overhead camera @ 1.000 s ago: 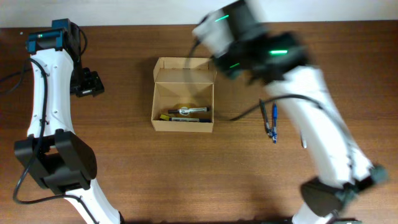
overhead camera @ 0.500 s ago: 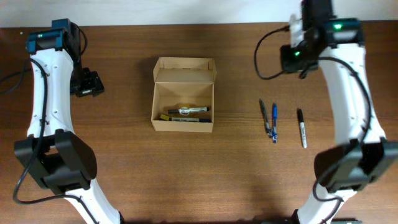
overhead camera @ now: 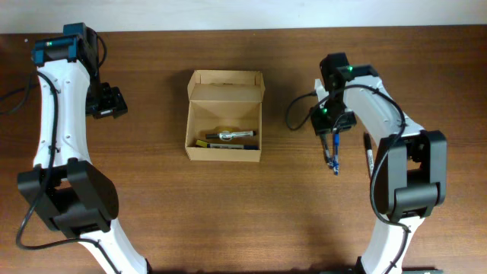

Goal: Pack container
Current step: 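Move the right gripper down toward the blue and clear pens, then carry the clear black-tipped pen into the box and release it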

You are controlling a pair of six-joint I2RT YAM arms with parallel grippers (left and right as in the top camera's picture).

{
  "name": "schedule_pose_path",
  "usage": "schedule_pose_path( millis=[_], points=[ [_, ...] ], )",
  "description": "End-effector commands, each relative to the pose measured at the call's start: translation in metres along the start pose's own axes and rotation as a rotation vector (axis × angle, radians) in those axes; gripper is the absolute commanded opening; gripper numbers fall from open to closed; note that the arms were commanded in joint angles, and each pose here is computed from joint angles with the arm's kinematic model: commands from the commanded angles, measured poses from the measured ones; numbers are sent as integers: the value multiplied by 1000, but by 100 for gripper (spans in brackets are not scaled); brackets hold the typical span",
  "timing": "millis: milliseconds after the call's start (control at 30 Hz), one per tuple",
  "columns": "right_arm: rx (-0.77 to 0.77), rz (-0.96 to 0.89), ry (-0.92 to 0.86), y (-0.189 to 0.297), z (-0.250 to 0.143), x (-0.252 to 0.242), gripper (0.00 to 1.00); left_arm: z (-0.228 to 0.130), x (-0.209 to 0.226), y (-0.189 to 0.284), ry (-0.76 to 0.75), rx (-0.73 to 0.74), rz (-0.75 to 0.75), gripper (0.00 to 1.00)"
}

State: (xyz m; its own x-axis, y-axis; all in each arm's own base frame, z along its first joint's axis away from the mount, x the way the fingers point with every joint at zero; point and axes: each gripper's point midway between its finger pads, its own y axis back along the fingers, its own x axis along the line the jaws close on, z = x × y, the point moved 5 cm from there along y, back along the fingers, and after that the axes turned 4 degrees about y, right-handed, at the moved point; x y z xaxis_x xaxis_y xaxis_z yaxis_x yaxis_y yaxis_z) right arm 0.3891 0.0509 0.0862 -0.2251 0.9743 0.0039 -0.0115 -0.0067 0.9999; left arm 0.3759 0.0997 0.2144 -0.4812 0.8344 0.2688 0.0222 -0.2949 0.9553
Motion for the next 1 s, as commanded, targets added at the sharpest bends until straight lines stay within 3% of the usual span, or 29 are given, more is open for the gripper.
schedule_pose_path(
  millis=[0, 267, 367, 400, 433, 567, 767, 967],
  points=[
    [21, 10, -3, -15, -8, 5, 41, 0, 1, -4, -6, 12, 4, 100],
    [19, 8, -3, -44, -19, 6, 39, 0, 1, -4, -6, 12, 4, 100],
    [14, 8, -3, -49, -21, 6, 26, 0, 1, -4, -6, 12, 4, 100],
    [13, 8, -3, -50, -21, 6, 11, 0, 1, -4, -6, 12, 4, 100],
    [11, 11, -3, -50, -21, 6, 4, 0, 1, -4, -6, 12, 4, 100],
    [-1, 35, -2, -41, -16, 10, 4, 0, 1, -4, -6, 12, 4, 100],
    [-146, 88, 55, 42, 23, 18, 3, 0, 1, -4, -6, 12, 4, 100],
    [-418, 164, 456, 181, 51, 77, 4, 0, 1, -4, -6, 12, 4, 100]
  ],
)
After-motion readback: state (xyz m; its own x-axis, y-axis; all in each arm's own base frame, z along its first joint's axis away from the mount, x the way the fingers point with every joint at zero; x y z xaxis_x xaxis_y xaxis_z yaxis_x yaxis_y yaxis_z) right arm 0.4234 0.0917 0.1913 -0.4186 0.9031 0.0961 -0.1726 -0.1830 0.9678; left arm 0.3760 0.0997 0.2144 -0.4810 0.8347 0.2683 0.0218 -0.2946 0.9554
